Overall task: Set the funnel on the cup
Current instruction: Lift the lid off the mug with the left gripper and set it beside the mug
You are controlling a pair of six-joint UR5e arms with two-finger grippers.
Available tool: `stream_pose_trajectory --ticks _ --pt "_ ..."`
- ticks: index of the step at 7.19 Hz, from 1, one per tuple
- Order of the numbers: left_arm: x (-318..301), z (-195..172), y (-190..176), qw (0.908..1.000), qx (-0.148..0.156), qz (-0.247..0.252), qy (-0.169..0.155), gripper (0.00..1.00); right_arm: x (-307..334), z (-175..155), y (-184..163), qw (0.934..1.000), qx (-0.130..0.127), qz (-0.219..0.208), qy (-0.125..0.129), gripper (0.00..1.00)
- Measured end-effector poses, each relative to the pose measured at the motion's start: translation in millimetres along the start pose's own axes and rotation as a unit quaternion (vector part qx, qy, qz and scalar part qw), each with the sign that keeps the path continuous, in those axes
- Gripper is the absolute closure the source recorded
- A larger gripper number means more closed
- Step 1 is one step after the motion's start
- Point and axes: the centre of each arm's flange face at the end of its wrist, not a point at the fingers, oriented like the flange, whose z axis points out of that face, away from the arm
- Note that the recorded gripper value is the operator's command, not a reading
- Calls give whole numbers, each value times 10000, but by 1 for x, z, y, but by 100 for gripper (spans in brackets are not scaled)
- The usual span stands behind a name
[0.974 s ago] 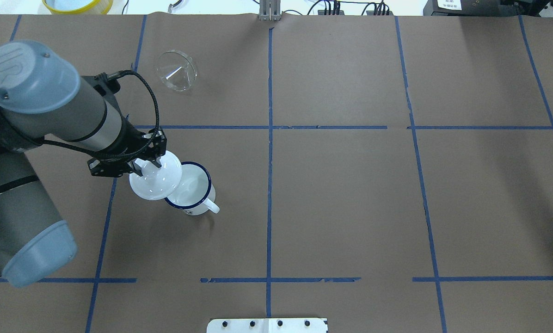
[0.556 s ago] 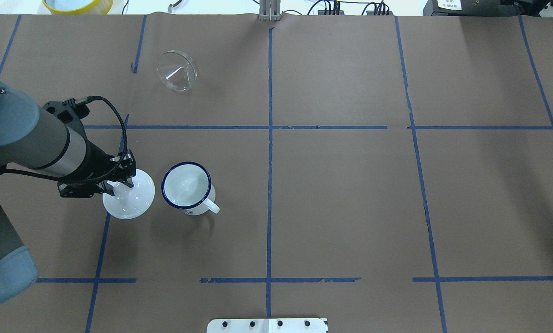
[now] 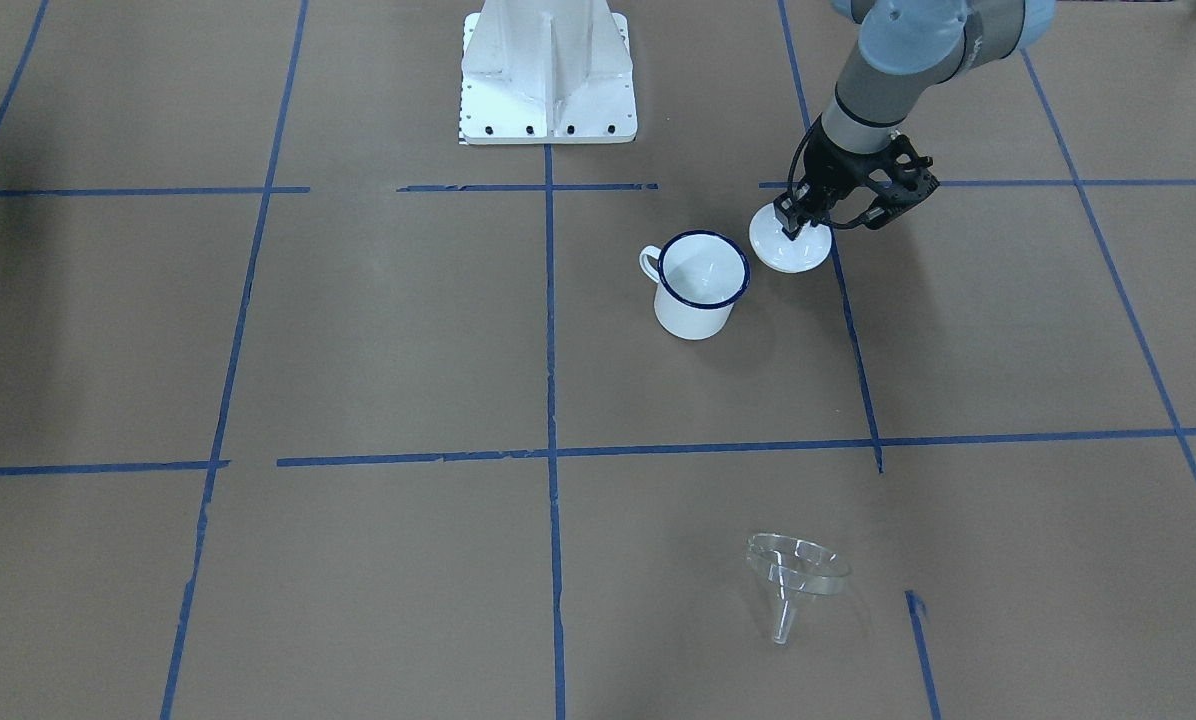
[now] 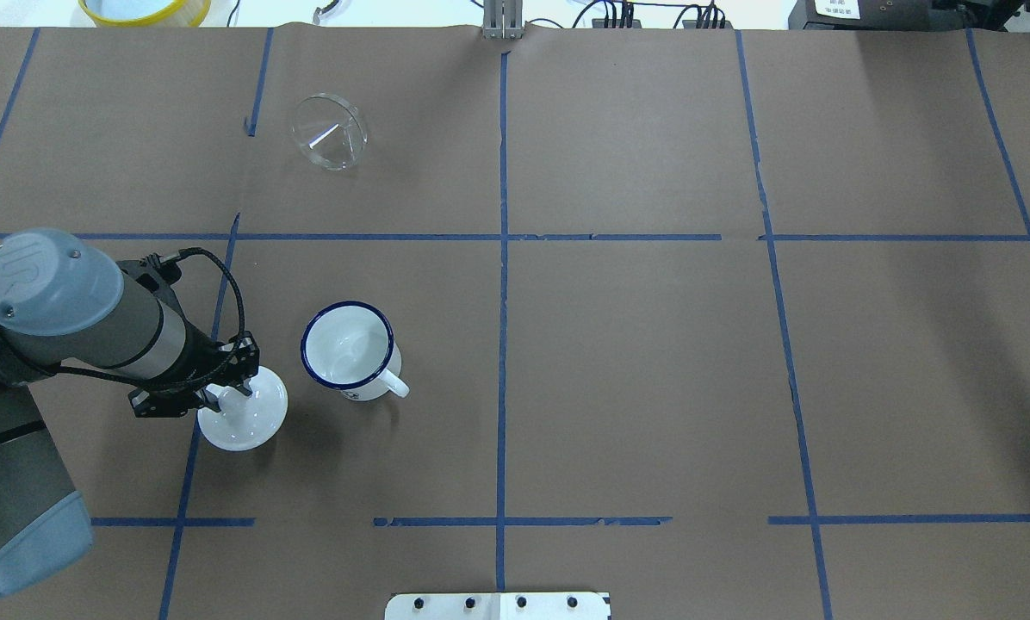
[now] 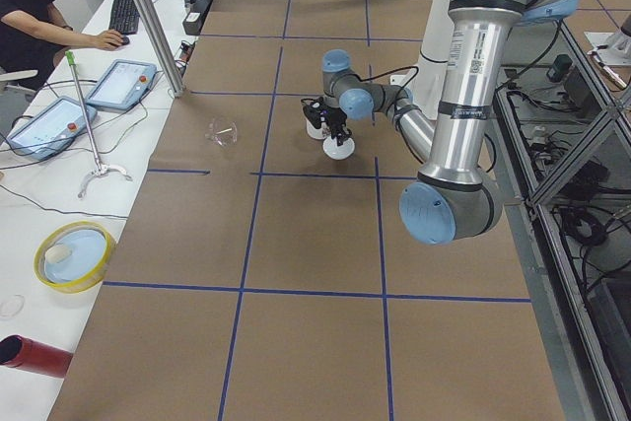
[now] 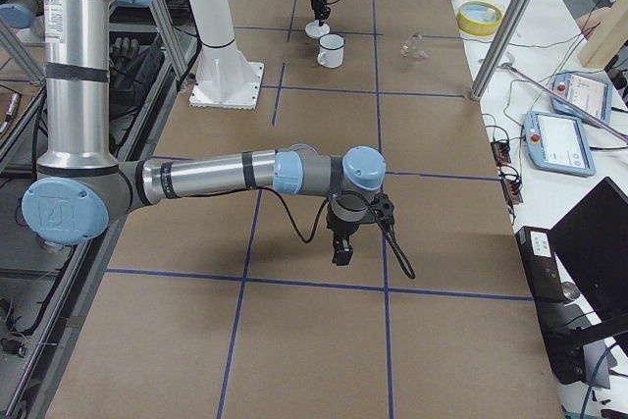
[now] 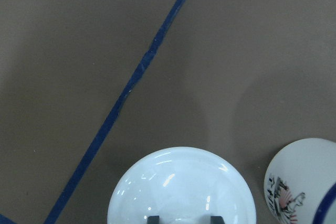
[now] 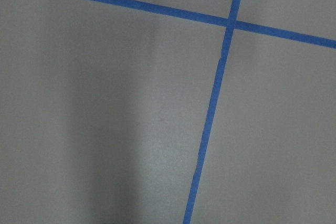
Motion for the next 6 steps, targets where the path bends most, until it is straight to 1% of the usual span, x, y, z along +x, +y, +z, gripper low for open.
stream_pose_trajectory --ticks 1,2,3,4,5,6 --pt "-2 12 -4 10000 -5 -33 -86 100 0 0 0 10000 0 1 0 0" --pt "-2 18 -6 9999 -16 -44 -129 63 0 0 0 10000 0 2 0 0" --pt "0 21 -6 9999 -32 -27 -99 24 0 0 0 10000 0 2 0 0" --pt "2 22 -6 10000 -46 12 -24 15 0 0 0 10000 0 4 0 0" --pt "3 22 -6 10000 -52 33 30 11 0 0 0 10000 0 6 0 0" --pt "2 21 -6 10000 -45 37 50 11 0 0 0 10000 0 5 0 0"
